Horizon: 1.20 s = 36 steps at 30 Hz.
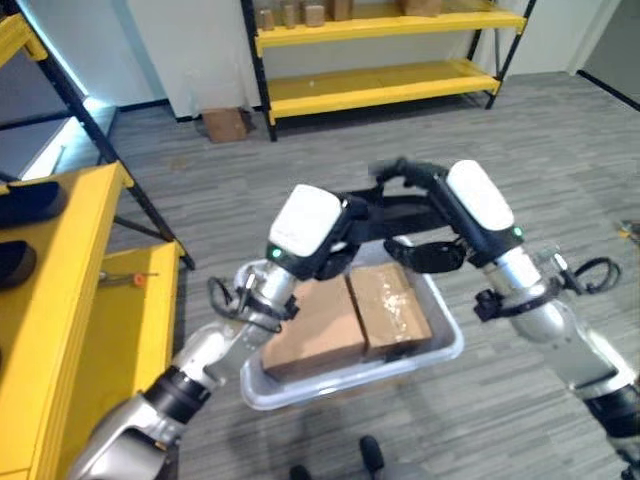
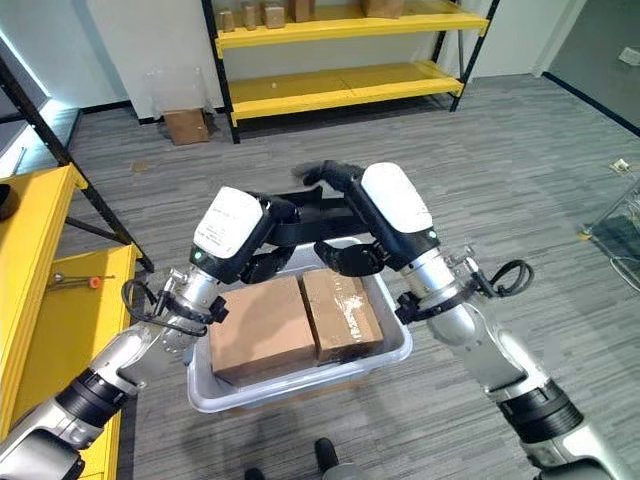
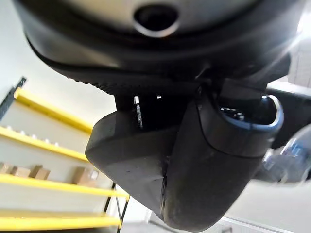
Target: Move parts from the plastic box to the shelf.
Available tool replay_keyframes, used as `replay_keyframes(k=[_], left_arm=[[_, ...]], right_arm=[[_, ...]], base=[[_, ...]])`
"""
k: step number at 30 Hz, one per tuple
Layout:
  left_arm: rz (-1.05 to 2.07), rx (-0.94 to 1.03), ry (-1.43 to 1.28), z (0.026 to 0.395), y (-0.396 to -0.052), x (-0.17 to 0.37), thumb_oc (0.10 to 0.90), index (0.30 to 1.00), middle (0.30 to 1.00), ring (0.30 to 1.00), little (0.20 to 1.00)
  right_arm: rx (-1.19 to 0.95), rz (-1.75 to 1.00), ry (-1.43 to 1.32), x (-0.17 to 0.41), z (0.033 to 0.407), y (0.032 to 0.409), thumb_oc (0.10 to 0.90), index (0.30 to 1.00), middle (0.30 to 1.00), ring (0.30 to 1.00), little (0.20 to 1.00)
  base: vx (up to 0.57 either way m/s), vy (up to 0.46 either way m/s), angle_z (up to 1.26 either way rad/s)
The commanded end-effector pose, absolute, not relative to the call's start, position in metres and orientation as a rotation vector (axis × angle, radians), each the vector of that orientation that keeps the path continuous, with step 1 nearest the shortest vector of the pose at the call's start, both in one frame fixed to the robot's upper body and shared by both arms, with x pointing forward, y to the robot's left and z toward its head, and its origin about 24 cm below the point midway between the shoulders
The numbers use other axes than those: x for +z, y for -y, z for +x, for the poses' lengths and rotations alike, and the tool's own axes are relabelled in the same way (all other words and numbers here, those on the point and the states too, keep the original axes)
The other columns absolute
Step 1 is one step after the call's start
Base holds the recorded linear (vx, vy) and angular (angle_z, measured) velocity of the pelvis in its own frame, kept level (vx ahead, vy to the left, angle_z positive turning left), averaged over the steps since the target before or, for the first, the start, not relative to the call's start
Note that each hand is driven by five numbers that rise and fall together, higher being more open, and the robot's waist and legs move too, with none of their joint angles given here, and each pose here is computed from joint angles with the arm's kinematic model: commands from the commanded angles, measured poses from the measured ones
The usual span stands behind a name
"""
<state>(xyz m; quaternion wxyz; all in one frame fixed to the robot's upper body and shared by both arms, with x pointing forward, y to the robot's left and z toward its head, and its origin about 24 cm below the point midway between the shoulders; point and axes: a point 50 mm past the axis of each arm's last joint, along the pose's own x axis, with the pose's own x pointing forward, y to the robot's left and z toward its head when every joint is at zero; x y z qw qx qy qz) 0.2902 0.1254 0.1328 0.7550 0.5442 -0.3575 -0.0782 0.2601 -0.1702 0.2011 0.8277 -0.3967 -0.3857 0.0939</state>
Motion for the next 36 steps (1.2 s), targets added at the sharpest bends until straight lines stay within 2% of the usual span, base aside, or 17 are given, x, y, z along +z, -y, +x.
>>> replay_keyframes(k=[1,5,7,10,17,25,36], left_arm=[[1.09,-0.032,0.903,0.293,-0.132,0.168,0.4,0.3,0.3,0.3,0.3],[1.089,0.029,0.868,0.286,-0.152,0.166,0.4,0.3,0.3,0.3,0.3],[1.122,0.092,0.777,0.289,-0.178,0.157,0.4,0.3,0.3,0.3,0.3],[1.126,0.158,0.691,0.287,-0.2,0.146,0.4,0.3,0.3,0.3,0.3],[1.128,0.297,0.584,0.267,-0.238,0.135,0.4,0.3,0.3,0.3,0.3],[1.107,0.4,0.573,0.245,-0.258,0.142,0.4,0.3,0.3,0.3,0.3],[1.084,0.459,0.562,0.225,-0.266,0.142,0.4,0.3,0.3,0.3,0.3]], right_arm=[[0.136,-0.738,1.007,0.236,0.243,0.176,0.9,1.0,1.0,1.0,1.0],[0.139,-0.683,0.928,0.222,0.239,0.185,0.9,1.0,1.0,1.0,1.0],[0.131,-0.662,0.901,0.219,0.238,0.191,0.9,1.0,1.0,1.0,1.0],[0.113,-0.64,0.872,0.213,0.235,0.197,0.9,1.0,1.0,1.0,1.0],[0.074,-0.622,0.818,0.201,0.222,0.209,0.9,1.0,1.0,1.0,1.0],[0.053,-0.596,0.773,0.194,0.219,0.216,0.9,1.0,1.0,1.0,1.0],[0.119,-0.575,0.804,0.199,0.227,0.203,0.9,1.0,1.0,1.0,1.0]], base=[[-0.01,-0.045,-0.25],[0.0,-0.028,-0.11],[-0.01,-0.04,-0.13],[-0.01,-0.053,-0.14],[-0.02,-0.082,-0.06],[-0.02,-0.137,0.04],[-0.04,-0.108,0.3]])
